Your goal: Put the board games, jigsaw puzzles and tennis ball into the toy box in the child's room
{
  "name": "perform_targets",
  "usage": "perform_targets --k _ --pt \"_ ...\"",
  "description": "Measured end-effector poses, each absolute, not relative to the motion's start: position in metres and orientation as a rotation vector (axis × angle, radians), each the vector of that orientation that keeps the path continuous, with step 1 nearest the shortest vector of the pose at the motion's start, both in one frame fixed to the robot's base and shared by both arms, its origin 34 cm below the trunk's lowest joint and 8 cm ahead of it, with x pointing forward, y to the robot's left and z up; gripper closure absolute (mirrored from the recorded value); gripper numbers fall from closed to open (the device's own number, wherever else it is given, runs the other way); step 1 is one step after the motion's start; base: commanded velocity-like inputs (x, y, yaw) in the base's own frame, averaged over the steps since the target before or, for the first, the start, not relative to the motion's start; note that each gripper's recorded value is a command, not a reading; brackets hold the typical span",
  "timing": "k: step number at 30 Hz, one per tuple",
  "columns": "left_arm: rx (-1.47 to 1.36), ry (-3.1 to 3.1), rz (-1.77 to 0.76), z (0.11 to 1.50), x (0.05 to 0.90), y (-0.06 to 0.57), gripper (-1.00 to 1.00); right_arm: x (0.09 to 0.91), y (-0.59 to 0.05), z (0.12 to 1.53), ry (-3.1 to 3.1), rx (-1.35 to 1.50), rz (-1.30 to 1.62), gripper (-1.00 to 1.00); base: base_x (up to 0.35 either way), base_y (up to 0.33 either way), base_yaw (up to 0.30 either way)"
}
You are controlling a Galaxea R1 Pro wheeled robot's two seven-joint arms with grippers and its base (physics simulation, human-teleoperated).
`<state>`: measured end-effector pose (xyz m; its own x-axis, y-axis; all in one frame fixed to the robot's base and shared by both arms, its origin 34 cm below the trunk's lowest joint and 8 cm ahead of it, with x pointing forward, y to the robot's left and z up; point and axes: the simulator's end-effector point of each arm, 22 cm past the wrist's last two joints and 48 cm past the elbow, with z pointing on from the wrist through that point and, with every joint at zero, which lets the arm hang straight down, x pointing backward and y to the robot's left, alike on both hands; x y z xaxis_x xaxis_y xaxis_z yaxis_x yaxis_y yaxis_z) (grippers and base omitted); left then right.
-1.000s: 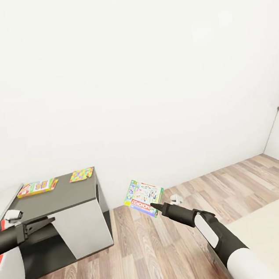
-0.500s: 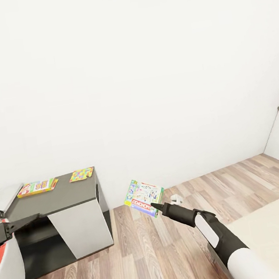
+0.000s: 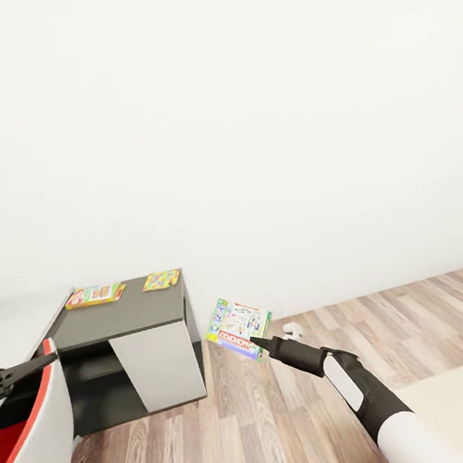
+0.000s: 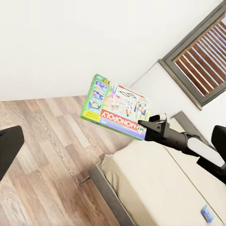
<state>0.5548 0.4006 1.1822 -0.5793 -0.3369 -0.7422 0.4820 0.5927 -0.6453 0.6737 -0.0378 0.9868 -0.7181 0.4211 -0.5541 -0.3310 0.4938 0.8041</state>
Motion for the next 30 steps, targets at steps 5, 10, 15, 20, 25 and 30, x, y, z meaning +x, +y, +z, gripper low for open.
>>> perform_targets --k 5,10,15,20,25,30 --pt "0.116 1.891 -1.107 1.182 0.555 0.4 -1.0 0.674 -0.038 0.987 1.995 0.074 1.285 1.0 0.0 0.0 0.293" --pt "0.117 1.89 -1.108 1.182 0.555 0.4 -1.0 0.673 -0.035 0.985 2.005 0.078 1.283 1.0 0.0 0.0 0.293" --pt "0.116 1.888 -1.11 1.182 0.555 0.4 -1.0 0.681 -0.032 0.985 2.061 0.097 1.254 1.0 0.0 0.0 0.293" --pt "0.116 1.886 -1.111 1.182 0.555 0.4 -1.0 0.695 -0.037 0.998 2.155 0.092 1.195 1.0 0.0 0.0 0.293" --pt "0.116 1.885 -1.113 1.181 0.555 0.399 -1.0 0.699 -0.048 1.003 2.182 0.09 1.162 1.0 0.0 0.0 0.293" --pt "0.112 1.886 -1.112 1.18 0.555 0.4 -1.0 0.7 -0.052 1.003 2.184 0.091 1.154 1.0 0.0 0.0 0.187"
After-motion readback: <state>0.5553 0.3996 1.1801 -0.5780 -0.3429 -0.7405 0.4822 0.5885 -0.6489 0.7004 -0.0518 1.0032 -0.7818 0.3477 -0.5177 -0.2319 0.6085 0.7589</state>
